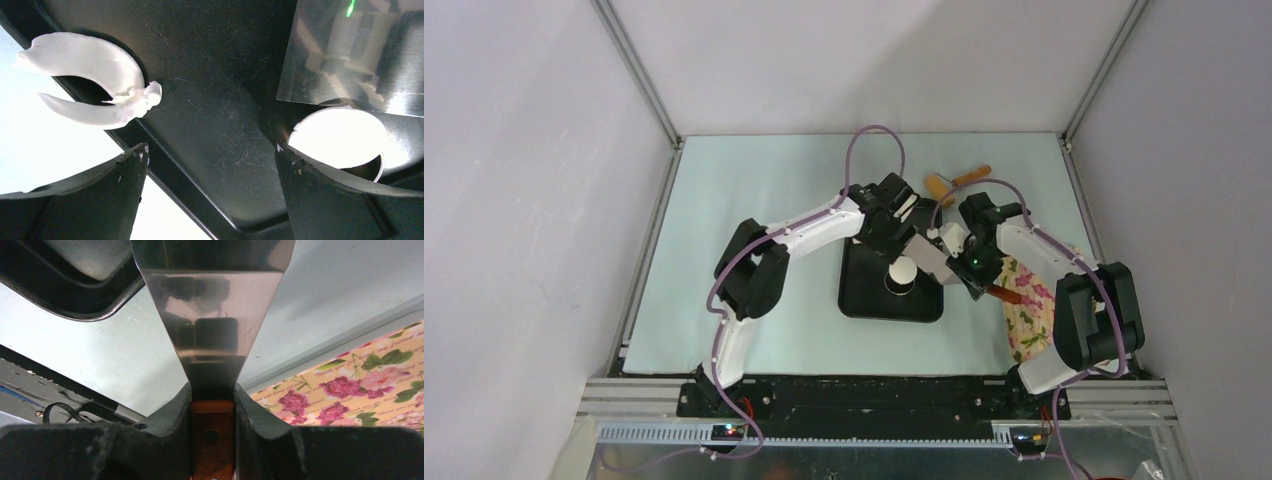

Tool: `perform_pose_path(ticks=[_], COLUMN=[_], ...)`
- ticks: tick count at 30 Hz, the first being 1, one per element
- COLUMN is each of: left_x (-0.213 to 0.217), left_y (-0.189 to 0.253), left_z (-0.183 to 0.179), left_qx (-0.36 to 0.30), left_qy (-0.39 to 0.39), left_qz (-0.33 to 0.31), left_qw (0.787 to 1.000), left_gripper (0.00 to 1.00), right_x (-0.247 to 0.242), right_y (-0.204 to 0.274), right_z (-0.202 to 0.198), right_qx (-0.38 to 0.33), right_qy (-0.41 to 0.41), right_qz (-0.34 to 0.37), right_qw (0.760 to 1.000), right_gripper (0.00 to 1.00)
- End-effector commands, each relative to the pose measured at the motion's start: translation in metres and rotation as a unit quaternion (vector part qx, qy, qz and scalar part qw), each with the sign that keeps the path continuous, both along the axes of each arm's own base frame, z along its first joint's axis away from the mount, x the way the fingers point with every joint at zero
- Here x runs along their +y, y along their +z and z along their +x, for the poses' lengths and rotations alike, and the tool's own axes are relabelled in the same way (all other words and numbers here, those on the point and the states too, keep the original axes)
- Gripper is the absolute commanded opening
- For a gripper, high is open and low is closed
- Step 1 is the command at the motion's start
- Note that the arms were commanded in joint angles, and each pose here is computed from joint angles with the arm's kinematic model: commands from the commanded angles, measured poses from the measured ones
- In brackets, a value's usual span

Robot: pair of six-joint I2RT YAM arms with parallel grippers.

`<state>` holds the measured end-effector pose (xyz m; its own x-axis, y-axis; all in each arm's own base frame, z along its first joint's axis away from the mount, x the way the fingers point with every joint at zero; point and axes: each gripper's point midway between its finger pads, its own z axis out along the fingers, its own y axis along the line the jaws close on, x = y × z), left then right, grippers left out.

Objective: Roll out the dumpling wrappers from the dough

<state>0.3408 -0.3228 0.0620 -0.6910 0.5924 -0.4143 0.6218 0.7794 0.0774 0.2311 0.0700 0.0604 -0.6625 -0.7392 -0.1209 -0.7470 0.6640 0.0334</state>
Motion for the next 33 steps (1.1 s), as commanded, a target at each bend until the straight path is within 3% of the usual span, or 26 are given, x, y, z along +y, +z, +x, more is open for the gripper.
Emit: perform_pose_path(ticks=[1,17,33], left_x=[-0.005,-0.007,-0.018], left_y=[0.009,0.012,0.015], left_z=[-0.003,0.001,-0.002], left_qx=[0.002,-0.003,0.013], left_qy=[0.003,0.007,0.004], left_qz=[-0.015,-0.017,-0.040], left_qw=[1.000,1.000,0.999], left_gripper=[1.00,1.00,1.00], right_x=[0.014,-0.004,0.008], right_y=[0.013,0.007,0.012], right_z=[0.007,0.006,-0.017], right_qx=[-0.003,-0.024,0.001], right_qy=[-0.006,0.008,0.043], right_qz=[0.038,-0.050,-0.024], right_qw=[0.999,0.998,0.999], right_gripper=[0.00,0.00,0.00])
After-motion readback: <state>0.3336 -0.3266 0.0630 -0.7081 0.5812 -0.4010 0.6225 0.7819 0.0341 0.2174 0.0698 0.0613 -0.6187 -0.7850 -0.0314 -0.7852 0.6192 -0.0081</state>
